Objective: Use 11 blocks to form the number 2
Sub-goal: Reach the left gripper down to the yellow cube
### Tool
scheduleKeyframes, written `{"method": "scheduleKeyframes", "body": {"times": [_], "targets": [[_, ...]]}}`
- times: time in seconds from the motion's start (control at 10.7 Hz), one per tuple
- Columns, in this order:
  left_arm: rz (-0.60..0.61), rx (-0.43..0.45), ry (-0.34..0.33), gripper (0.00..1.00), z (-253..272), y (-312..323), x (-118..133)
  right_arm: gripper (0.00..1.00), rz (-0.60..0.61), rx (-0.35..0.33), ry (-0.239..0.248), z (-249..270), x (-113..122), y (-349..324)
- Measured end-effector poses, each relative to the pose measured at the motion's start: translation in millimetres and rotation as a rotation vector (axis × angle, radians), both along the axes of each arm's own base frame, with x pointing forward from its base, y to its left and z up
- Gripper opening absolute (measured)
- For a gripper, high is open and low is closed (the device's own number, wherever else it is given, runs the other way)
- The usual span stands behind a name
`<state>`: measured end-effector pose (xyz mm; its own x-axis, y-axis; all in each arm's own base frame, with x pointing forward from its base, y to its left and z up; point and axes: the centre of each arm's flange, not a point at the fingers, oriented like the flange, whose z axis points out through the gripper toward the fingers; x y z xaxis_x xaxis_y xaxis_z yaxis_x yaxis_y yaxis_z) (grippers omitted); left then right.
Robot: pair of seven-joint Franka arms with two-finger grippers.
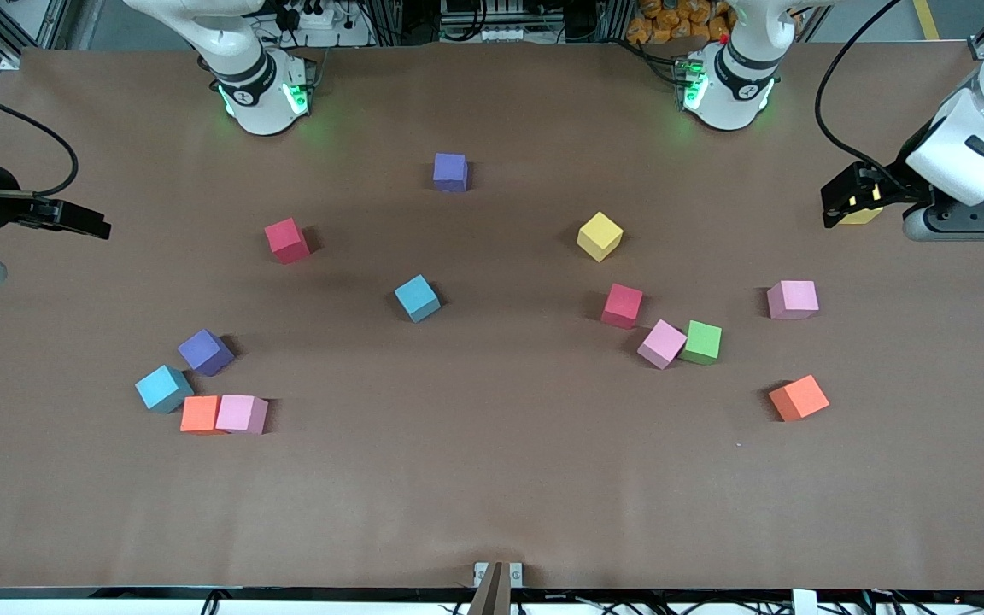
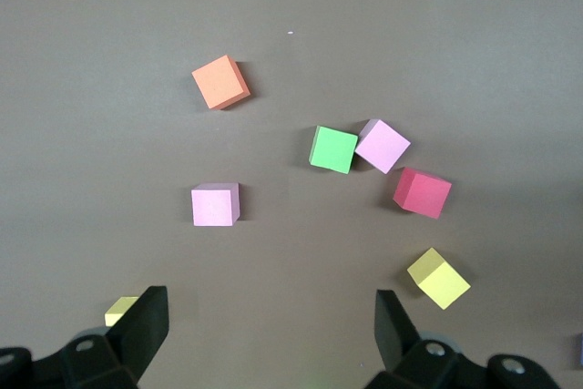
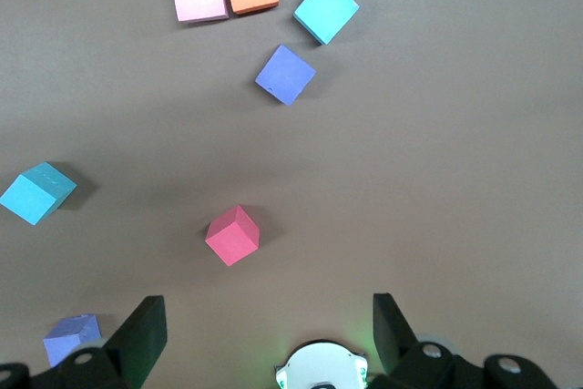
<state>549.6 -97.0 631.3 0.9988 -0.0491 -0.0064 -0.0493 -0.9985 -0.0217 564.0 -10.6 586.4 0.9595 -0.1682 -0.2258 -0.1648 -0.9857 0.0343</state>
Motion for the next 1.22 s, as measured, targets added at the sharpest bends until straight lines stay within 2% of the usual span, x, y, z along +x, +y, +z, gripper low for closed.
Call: {"method": "scheduleKeyframes", "body": {"times": [0.47, 0.75, 0.94, 1.22], "targets": [[-0.02, 0.001, 0.013, 1.0, -6, -1, 0, 1.0, 0.0, 0.0, 0.001, 0, 0, 0], [0.045, -0.062, 0.108, 1.0, -66, -30, 3, 1.0, 0.0, 0.0, 0.001, 0, 0, 0], [0.168, -0.062, 0.112, 1.0, -121, -66, -3, 1.0, 0.0, 0.0, 0.0, 0, 0, 0], [0.361, -0.029, 0.151, 1.0, -181, -150, -48, 1.0, 0.0, 0.001, 0.0, 0, 0, 0]]}}
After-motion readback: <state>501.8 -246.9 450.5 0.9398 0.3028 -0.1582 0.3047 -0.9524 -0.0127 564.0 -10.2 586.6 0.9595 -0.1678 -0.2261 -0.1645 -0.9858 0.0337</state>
